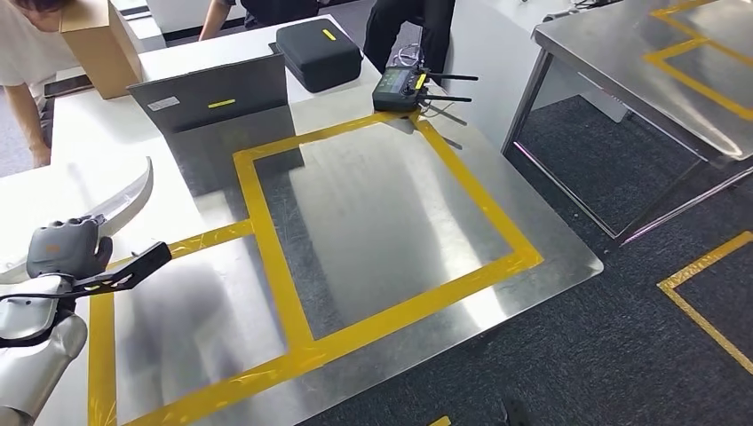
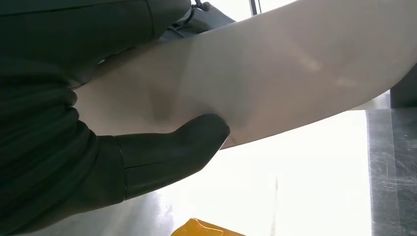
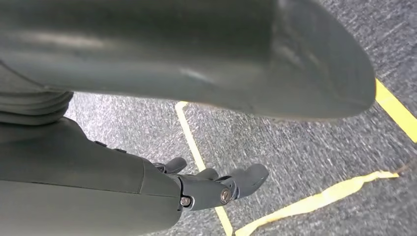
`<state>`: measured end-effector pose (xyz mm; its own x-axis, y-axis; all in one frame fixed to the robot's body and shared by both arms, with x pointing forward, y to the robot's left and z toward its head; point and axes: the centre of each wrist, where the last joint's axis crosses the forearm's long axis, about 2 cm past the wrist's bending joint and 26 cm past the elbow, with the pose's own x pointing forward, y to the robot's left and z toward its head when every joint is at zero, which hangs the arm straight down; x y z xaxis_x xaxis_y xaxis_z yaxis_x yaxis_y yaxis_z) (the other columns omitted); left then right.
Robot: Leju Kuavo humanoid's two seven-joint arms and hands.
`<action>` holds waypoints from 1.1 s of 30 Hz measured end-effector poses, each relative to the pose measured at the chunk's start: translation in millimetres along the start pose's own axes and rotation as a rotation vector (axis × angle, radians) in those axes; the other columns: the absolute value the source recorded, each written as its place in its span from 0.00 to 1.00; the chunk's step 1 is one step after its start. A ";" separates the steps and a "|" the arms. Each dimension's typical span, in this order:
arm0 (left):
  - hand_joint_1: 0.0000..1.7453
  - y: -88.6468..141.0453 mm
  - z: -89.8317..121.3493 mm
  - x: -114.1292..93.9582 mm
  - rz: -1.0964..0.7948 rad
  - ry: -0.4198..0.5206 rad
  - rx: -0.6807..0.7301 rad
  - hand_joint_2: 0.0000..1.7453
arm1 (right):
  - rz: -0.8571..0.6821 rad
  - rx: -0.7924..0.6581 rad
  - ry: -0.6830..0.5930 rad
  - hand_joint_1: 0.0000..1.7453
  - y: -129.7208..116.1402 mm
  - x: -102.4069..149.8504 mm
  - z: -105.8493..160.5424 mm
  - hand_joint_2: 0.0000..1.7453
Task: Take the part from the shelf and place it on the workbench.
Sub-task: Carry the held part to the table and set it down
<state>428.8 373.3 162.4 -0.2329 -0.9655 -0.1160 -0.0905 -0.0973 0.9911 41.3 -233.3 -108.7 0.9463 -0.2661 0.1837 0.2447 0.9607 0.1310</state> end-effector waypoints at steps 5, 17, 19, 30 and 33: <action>1.00 -10.0 -2.5 8.2 -0.016 -0.003 -0.050 1.00 | 0.000 0.000 -0.005 0.00 -0.1 -0.2 0.0 0.00; 0.25 -15.8 -4.4 27.9 -0.095 -0.162 0.092 1.00 | 0.001 -0.006 0.015 0.00 -0.3 -0.9 0.1 0.00; 0.00 -20.4 -1.7 40.9 -0.121 -0.251 0.148 1.00 | 0.005 -0.006 0.026 0.00 -0.3 -0.9 0.1 0.00; 0.00 -24.1 29.3 118.0 0.115 -0.520 0.433 0.00 | 0.036 0.001 0.007 0.00 -0.7 -3.1 0.3 0.00; 0.00 -13.6 40.3 131.2 0.216 -0.519 0.540 0.00 | 0.038 0.002 -0.001 0.00 -0.5 -3.0 0.3 0.00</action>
<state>360.4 257.7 131.1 -0.7104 -0.7001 -0.0719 -0.4197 0.3394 0.8418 38.2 -233.0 -109.0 0.9547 -0.2297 0.1892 0.2085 0.9699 0.1255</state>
